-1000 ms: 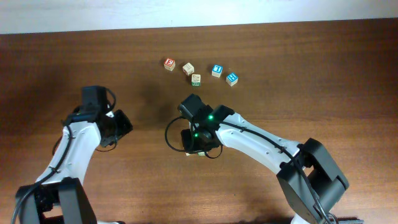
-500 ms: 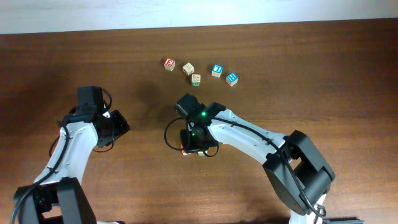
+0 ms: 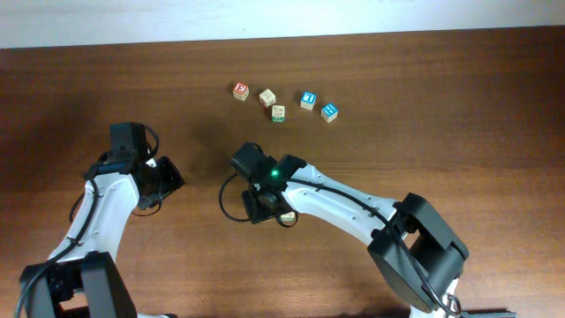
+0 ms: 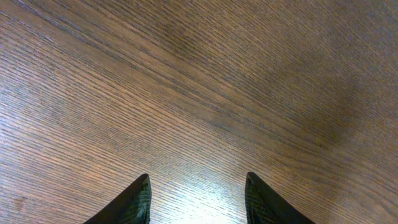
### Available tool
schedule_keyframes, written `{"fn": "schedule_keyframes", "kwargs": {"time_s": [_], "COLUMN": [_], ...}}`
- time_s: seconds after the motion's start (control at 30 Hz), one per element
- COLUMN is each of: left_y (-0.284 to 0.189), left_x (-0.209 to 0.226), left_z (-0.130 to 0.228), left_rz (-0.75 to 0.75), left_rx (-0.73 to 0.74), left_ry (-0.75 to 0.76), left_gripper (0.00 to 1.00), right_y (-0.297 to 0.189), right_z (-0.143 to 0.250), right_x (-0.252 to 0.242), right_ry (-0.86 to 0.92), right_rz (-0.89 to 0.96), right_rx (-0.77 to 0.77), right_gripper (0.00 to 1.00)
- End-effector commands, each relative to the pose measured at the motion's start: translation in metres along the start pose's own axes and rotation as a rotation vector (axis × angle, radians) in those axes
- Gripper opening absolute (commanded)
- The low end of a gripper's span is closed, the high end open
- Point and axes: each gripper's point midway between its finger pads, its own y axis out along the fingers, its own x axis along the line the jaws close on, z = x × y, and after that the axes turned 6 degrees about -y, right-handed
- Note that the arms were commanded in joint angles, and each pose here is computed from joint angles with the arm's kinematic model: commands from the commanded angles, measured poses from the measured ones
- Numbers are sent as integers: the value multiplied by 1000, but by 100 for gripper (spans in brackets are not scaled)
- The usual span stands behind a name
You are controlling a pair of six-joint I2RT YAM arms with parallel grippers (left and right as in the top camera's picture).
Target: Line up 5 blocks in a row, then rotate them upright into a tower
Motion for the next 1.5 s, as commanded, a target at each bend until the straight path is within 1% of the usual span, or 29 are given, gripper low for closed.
{"fn": "schedule_keyframes", "kwargs": {"time_s": [0.0,0.1,0.23,0.3,0.47,0.57,0.7,0.73,0.83,0.87,0.9,0.97,1.07,1.1,1.13,1.17,1.2,1.23,1.27,1.37,1.47], "left_y": [3,3,3,3,3,3,3,3,3,3,3,3,3,3,3,3,3,3,3,3,3], "left_x": [6,6,7,7,6,6,7,7,7,7,7,7,7,7,7,7,7,7,7,7,7], "left_z": [1,2,3,3,3,3,4,4,4,4,4,4,4,4,4,4,4,4,4,4,4], "left_rz": [-21,-24,-25,-25,-25,-24,-27,-27,-27,-27,-27,-28,-28,-28,-28,-28,-28,-28,-28,-28,-28], "left_rx": [3,8,10,10,10,10,14,14,14,14,14,17,16,16,16,16,17,16,16,16,16], "left_ry": [13,12,37,37,38,38,37,37,37,37,37,37,37,37,36,36,37,37,37,37,37], "left_gripper": [47,47,49,49,50,50,50,50,50,51,51,51,51,51,51,51,51,51,51,51,51], "right_y": [13,15,12,8,4,6,17,16,17,17,15,7,-26,-34,-39,-40,-39,-35,-29,-8,-5], "right_z": [-6,-6,-9,-16,-33,-43,-41,-40,-38,-38,-39,-42,-55,-54,-46,-32,-16,-4,6,38,41], "right_x": [-6,-6,-8,-11,-20,-19,-31,-32,-29,-28,-28,-25,-17,-17,-19,-24,-30,-34,-34,-42,-41], "right_ry": [19,23,35,44,122,139,214,220,221,222,222,209,170,165,163,168,174,189,197,242,244], "right_rz": [47,57,73,96,154,147,104,96,81,73,71,71,82,92,108,133,160,177,167,171,160], "right_rx": [14,29,24,1,-81,-121,-63,-57,-44,-41,-40,-34,-35,-20,17,70,129,170,206,294,303], "right_gripper": [43,42,27,22,21,22,22,24,41,45,51,55,63,63,61,54,33,15,5,4,4]}}
